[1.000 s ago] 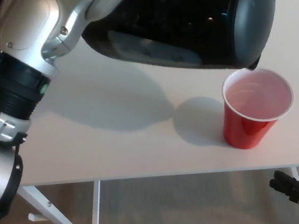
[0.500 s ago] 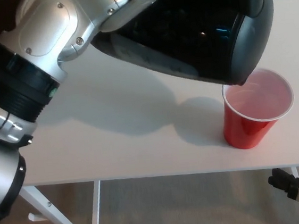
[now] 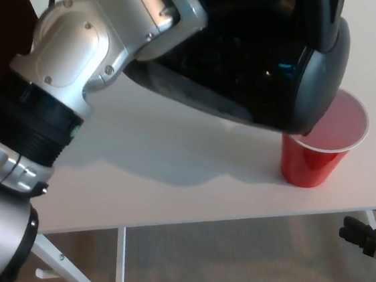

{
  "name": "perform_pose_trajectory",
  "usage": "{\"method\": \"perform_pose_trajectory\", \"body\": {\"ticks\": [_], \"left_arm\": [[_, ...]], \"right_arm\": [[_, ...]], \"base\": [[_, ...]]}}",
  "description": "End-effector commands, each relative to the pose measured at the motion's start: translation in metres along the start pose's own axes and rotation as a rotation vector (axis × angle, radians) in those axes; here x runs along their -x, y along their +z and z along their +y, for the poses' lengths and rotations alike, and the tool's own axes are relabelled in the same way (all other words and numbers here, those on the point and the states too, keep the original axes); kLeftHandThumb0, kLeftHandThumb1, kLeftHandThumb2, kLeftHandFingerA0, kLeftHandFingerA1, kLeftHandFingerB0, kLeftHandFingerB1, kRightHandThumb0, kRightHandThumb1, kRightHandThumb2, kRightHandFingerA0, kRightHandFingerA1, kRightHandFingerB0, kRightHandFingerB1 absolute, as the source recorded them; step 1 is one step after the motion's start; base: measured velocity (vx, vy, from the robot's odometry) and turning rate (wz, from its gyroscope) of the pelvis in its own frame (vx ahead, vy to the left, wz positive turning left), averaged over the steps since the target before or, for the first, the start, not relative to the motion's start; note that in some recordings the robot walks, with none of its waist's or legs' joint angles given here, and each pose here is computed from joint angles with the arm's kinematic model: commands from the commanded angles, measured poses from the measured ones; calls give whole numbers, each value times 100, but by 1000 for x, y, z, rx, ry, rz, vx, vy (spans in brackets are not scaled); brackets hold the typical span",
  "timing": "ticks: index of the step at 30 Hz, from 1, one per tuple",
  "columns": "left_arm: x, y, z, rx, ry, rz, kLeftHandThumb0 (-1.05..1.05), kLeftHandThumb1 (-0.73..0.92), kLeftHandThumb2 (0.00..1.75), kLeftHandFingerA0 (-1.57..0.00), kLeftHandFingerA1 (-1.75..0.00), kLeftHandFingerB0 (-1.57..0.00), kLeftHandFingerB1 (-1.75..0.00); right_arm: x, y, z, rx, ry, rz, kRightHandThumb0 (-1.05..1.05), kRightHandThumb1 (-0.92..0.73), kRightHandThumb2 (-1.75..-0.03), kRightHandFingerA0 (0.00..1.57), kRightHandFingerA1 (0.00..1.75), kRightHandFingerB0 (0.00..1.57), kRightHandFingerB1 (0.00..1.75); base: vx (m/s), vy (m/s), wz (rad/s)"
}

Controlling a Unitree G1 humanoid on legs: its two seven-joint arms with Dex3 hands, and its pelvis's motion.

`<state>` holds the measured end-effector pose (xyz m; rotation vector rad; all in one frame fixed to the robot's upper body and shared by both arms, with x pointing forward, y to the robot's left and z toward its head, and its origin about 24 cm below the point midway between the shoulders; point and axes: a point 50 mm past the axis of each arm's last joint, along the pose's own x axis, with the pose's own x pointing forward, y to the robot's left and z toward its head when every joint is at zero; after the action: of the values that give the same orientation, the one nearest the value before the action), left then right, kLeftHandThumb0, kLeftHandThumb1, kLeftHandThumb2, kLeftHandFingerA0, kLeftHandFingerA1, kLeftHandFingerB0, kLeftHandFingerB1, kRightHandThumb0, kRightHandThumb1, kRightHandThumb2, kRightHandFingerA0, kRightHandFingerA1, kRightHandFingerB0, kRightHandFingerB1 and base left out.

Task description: The robot walk towards a table in front and uses its left hand to pick up the pot from the base and pour water to the cup on the right hand side

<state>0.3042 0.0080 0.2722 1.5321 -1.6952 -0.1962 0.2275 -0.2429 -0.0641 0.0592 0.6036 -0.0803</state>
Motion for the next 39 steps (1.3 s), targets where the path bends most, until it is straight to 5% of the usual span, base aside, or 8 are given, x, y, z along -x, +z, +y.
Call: {"method": "perform_pose_trajectory", "body": {"ticks": [1, 19, 22, 24, 25, 27, 29, 39], "left_arm": [[0, 1, 5, -67, 20, -22, -32, 42, 87, -131, -137, -92, -96], [5, -65, 39, -32, 194, 295, -25, 45, 57, -108, -162, -94, -69], [12, -87, 53, -63, 236, 382, -18, 51, 55, -99, -175, -80, -139], [18, -100, 60, -57, 253, 470, -22, 40, 82, -126, -144, -105, -133], [25, -109, 64, -8, 282, 559, -13, 51, 65, -98, -175, -71, -175], [34, -115, 65, 116, 327, 665, -16, 44, 79, -127, -150, -106, -140], [50, -119, 62, 219, 352, 789, -13, 58, 56, -83, -175, -62, -175], [147, -90, -2, 763, 346, 1425, -13, 58, 54, -82, -175, -63, -175]], "right_arm": [[1, -2, -1, -18, -22, 13, -24, -58, -57, 57, 50, 28, 35], [2, -3, -2, -31, 0, 8, -24, -60, -57, 54, 49, 26, 35], [3, -3, -1, -28, 4, 7, -24, -60, -57, 55, 49, 25, 34], [3, -4, -1, -34, 7, 8, -24, -60, -57, 53, 49, 24, 34], [3, -4, 0, -33, 10, 8, -25, -59, -57, 53, 49, 25, 34], [3, -4, -1, -23, 11, 2, -26, -59, -57, 54, 50, 25, 34], [3, -4, -1, 2, 10, -3, -29, -59, -57, 55, 49, 25, 34], [4, -9, -2, -7, 4, 13, -22, -42, -88, 45, 63, 13, 49]], "base": [[0, 0, 0], [0, 0, 0], [0, 0, 0], [0, 0, 0], [0, 0, 0], [0, 0, 0], [0, 0, 0], [0, 0, 0]]}}
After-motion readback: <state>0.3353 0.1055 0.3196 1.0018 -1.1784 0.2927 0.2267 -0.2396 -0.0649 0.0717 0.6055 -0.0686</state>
